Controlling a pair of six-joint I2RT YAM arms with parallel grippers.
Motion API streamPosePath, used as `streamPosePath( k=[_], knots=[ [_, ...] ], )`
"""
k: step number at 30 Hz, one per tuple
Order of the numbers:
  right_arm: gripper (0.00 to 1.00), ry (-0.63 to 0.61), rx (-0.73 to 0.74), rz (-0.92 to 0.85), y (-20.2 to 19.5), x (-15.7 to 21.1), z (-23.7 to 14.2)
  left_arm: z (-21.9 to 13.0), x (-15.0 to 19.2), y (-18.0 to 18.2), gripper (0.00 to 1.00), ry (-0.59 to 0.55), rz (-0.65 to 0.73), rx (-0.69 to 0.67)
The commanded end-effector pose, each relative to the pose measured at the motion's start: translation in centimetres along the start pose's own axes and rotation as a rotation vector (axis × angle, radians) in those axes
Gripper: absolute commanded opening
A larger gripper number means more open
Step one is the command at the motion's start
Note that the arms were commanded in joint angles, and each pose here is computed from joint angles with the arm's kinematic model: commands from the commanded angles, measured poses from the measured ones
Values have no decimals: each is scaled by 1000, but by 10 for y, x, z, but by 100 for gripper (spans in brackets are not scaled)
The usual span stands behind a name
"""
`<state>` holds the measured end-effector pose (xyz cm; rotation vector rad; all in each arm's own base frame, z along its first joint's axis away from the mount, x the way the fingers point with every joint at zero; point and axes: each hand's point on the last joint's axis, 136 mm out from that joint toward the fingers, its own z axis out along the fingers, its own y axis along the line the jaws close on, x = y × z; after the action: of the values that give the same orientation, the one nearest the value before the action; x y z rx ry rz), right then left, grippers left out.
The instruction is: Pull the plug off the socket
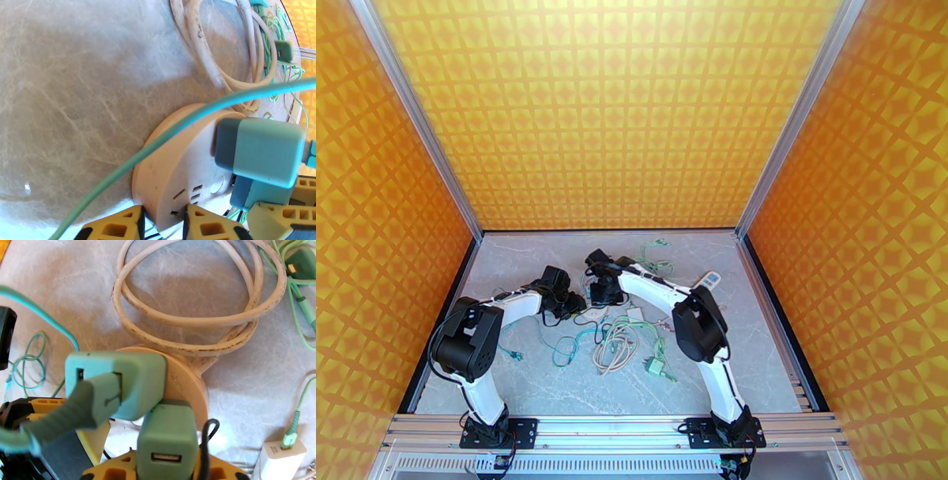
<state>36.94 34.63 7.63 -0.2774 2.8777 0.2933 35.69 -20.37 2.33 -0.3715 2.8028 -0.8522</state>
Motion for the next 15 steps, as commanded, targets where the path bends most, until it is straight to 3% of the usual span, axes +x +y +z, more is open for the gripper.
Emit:
streamPosePath(
  k=[1, 7, 15],
  knots=[
    [26, -55, -123, -165, 78, 0, -27, 23, 91, 110, 28, 276, -110, -384],
    [25, -14, -45, -295, 105, 21, -14, 23, 91, 110, 28, 277, -110, -384],
    [25, -61, -53, -269, 89, 9, -28, 24, 93, 112, 28, 281, -110, -388]
  ],
)
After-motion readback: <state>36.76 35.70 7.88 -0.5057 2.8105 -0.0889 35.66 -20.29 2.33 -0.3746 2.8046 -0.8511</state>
